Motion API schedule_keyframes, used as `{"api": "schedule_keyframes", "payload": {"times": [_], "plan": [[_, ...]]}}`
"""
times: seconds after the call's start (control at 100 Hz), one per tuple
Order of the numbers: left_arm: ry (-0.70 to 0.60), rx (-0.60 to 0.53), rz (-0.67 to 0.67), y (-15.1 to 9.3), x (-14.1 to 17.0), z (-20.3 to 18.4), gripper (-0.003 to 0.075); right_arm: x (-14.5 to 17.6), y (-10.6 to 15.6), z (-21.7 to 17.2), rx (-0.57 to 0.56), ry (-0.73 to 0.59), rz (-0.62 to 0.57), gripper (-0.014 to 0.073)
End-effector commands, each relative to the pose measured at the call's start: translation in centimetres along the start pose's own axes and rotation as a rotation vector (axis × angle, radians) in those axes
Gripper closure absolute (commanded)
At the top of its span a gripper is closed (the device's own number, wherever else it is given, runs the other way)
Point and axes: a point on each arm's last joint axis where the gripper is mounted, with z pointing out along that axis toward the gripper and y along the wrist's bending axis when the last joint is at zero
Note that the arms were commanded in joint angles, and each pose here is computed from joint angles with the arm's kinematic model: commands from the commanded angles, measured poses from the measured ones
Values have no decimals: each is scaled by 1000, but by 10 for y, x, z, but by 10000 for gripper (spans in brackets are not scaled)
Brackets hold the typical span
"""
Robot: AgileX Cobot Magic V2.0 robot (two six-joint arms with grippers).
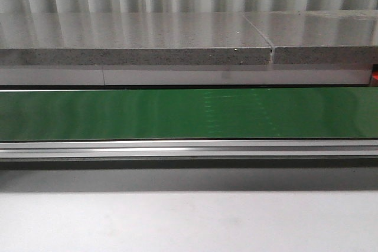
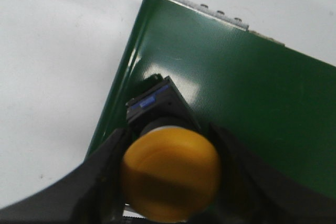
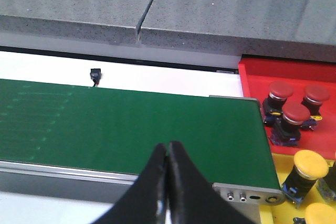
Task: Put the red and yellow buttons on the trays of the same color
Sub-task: 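Lower the yellow button onto the green belt and open the left gripper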
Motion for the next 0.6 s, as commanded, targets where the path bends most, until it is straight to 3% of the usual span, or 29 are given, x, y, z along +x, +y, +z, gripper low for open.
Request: {"api": "schedule_keyframes", "payload": {"times": [0.0, 0.19, 0.26, 0.38, 0.43, 0.59], "plan": [[-22, 30, 0, -6, -1, -13, 554, -15, 0, -2, 4, -99, -10, 662], [17, 21, 5, -5, -1, -3, 526, -15, 0, -2, 4, -99, -10, 662], [17, 21, 7, -5, -1, -3, 454, -15, 0, -2, 4, -99, -10, 662], [12, 33, 1, -6, -2, -3, 254, -15, 0, -2, 4, -99, -10, 662], [-7, 45, -4, -7, -4, -4, 212, -15, 0, -2, 4, -99, -10, 662], [-68, 91, -16, -14, -16, -18, 209, -15, 0, -2, 4, -99, -10, 662]]}}
